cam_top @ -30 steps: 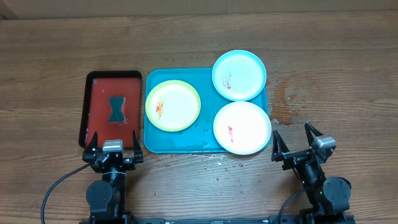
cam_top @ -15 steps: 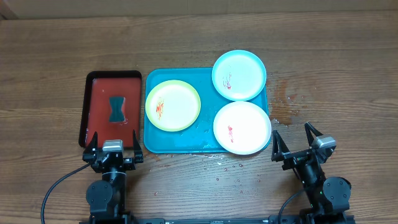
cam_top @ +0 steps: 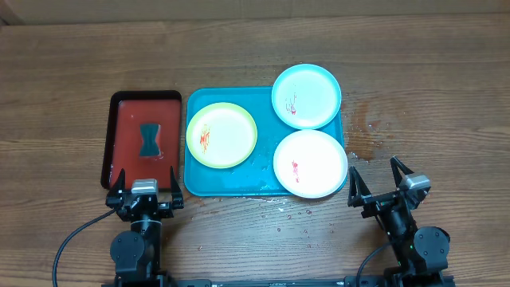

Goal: Clean dirty plates on tray and stack at the side

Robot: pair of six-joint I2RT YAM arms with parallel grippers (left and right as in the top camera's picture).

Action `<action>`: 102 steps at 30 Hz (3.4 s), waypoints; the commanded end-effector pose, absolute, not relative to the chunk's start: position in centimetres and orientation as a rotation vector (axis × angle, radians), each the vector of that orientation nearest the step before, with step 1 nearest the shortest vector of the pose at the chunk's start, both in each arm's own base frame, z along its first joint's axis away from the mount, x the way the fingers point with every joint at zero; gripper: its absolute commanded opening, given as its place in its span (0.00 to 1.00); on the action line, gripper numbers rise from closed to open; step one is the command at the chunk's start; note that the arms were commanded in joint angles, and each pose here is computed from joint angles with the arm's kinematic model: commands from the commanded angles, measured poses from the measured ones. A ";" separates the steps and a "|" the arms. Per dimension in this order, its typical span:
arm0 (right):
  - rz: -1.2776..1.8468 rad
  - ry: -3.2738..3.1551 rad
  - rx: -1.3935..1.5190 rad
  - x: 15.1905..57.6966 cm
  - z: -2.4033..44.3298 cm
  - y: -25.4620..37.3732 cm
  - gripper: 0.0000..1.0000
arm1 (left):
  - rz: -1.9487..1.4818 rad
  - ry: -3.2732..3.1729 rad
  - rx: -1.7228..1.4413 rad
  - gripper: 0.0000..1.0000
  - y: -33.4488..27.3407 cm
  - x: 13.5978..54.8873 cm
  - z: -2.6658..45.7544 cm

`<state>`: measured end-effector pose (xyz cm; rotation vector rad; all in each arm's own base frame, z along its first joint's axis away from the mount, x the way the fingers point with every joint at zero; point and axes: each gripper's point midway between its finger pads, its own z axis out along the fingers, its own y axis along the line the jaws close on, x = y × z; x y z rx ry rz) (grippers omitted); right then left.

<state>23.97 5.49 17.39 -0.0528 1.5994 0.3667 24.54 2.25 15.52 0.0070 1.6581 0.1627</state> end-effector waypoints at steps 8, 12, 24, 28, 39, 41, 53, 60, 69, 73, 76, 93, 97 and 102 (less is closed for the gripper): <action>0.287 1.601 0.026 24.4 17.0 3.8 1.00 | 0.168 1.648 0.020 1.00 2.2 24.5 15.6; 0.287 1.601 0.026 24.4 17.0 3.8 1.00 | 0.161 1.648 0.025 1.00 2.1 24.5 15.6; 0.288 1.605 0.027 24.4 16.9 3.8 1.00 | 0.024 1.644 0.009 1.00 0.7 24.6 15.7; 0.288 1.604 0.027 24.4 16.9 3.8 1.00 | -0.091 1.640 -0.091 1.00 0.5 24.6 15.7; 0.286 1.621 0.027 24.0 17.6 3.8 1.00 | -0.273 1.629 0.094 1.00 -3.5 23.6 18.0; 0.290 1.608 0.023 23.9 18.6 3.8 1.00 | -0.251 1.630 0.113 1.00 -3.5 23.2 19.1; 0.350 1.571 -0.063 22.2 27.9 5.2 1.00 | -0.240 1.725 0.143 1.00 -3.7 22.5 28.5; 0.425 1.740 -0.151 25.1 32.0 7.4 1.00 | -0.329 1.984 0.128 1.00 -4.2 25.4 32.9; 0.435 2.181 -0.103 30.4 32.8 8.1 1.00 | -0.388 2.396 0.102 1.00 -4.0 28.1 35.6; 0.434 2.393 -0.074 31.6 32.2 8.2 1.00 | -0.443 2.568 0.065 1.00 -4.1 29.0 34.3; 0.458 2.457 -0.033 33.6 31.4 8.6 1.00 | -0.452 2.647 0.045 1.00 -3.9 30.5 32.4; 0.532 2.685 0.101 39.5 20.4 19.0 0.75 | 0.025 2.717 -0.429 1.00 3.6 36.5 27.2; 0.431 2.750 0.089 39.5 16.3 22.2 0.68 | 0.135 2.703 -0.456 1.00 5.1 36.4 27.4; 0.405 2.794 0.055 39.7 11.9 25.8 0.49 | 0.133 2.678 -0.452 1.00 5.1 37.0 27.6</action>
